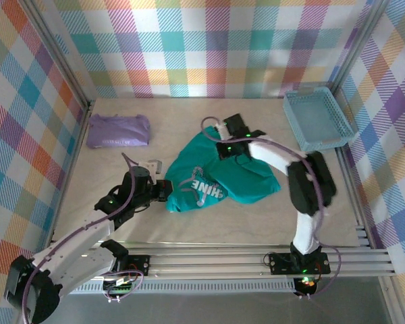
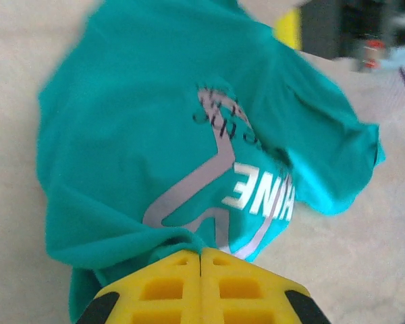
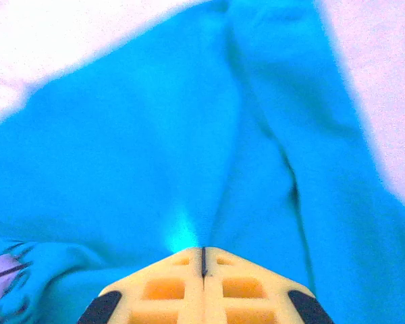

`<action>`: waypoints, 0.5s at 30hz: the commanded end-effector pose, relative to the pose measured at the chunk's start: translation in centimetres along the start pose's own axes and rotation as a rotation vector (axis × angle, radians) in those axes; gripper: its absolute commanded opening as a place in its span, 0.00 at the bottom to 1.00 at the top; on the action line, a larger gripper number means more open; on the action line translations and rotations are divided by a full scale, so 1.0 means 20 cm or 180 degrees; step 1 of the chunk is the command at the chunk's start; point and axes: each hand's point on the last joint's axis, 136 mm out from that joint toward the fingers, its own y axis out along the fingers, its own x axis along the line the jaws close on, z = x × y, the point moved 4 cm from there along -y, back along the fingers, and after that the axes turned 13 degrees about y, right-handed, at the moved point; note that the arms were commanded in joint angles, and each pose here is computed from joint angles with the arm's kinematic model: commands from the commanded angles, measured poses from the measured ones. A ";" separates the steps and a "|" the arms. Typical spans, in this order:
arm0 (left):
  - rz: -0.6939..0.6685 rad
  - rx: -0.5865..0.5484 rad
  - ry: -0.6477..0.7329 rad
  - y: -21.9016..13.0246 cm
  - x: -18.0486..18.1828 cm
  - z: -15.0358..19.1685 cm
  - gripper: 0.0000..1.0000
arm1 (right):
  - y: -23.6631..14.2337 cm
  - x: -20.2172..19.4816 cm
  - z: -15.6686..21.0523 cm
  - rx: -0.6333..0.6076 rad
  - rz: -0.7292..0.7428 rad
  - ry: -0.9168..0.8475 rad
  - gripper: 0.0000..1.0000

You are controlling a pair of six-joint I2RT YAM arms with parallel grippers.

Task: Fold the inside-out t-shirt

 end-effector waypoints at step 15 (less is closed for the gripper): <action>0.0123 -0.0931 0.0038 -0.22 0.02 -0.07 0.00 | -0.91 -0.32 0.54 -0.1363 -0.0283 0.0973 0.05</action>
